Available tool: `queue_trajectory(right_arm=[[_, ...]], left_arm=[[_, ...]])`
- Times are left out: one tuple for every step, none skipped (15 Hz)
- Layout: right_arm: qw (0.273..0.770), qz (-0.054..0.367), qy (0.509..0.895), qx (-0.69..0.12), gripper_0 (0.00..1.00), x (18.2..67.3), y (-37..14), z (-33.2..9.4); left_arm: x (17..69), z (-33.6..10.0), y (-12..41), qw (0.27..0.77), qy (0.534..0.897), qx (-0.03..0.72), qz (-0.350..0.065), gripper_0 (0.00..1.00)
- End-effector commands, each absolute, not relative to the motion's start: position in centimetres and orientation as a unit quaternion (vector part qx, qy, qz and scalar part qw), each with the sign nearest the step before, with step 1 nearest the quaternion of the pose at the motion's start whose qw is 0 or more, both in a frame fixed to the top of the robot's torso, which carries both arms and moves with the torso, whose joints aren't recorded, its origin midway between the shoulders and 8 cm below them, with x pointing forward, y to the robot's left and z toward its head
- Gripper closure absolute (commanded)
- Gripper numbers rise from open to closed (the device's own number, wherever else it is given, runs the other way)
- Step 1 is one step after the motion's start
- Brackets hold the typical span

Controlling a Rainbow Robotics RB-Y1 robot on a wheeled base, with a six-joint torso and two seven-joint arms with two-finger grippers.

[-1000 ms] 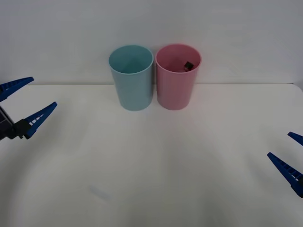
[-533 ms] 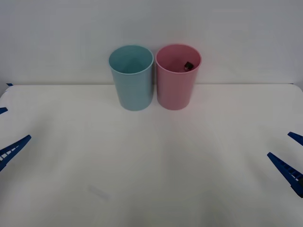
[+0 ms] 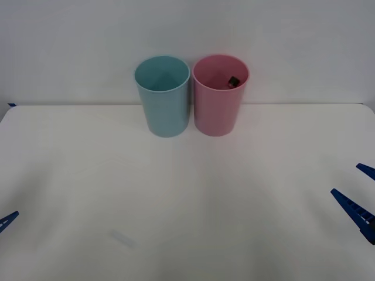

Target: Grasp the object on the table and drop it into the matching bin: aluminum can to the light blue bin, PET bottle to the pink bin.

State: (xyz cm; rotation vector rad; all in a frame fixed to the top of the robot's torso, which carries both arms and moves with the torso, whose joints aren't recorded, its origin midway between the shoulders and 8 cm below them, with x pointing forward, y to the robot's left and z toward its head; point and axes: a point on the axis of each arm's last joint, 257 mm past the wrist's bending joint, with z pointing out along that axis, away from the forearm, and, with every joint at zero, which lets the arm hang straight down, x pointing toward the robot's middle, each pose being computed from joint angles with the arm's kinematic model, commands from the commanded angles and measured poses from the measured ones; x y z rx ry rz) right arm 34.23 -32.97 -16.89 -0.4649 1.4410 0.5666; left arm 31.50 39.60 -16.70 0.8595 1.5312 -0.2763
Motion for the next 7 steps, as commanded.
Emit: queue_trajectory(right_arm=[[0.691, 0.253, 0.645, -0.208, 0.00, 34.23, -32.97, -16.89], [0.691, 0.253, 0.645, -0.208, 0.00, 34.23, -32.97, -16.89], [0.691, 0.253, 0.645, -0.208, 0.00, 34.23, -32.97, -16.89], [0.691, 0.253, 0.645, -0.208, 0.00, 34.23, -32.97, -16.89], [0.691, 0.253, 0.645, -0.208, 0.00, 34.23, -32.97, -16.89], [0.691, 0.253, 0.645, -0.208, 0.00, 34.23, -32.97, -16.89], [0.691, 0.253, 0.645, -0.208, 0.00, 34.23, -32.97, -16.89]], left_arm=[[30.44, -17.67, 39.52, 0.620, 0.678, 0.373, -0.129, 0.00], [30.35, -18.03, 39.18, 0.618, 0.680, 0.371, -0.136, 0.00], [30.27, -18.27, 38.86, 0.616, 0.681, 0.371, -0.142, 0.00], [30.27, -18.27, 38.86, 0.616, 0.681, 0.371, -0.142, 0.00], [30.27, -18.27, 38.86, 0.616, 0.681, 0.371, -0.142, 0.00], [30.27, -18.27, 38.86, 0.616, 0.681, 0.371, -0.142, 0.00], [30.27, -18.27, 38.86, 0.616, 0.681, 0.371, -0.142, 0.00]])
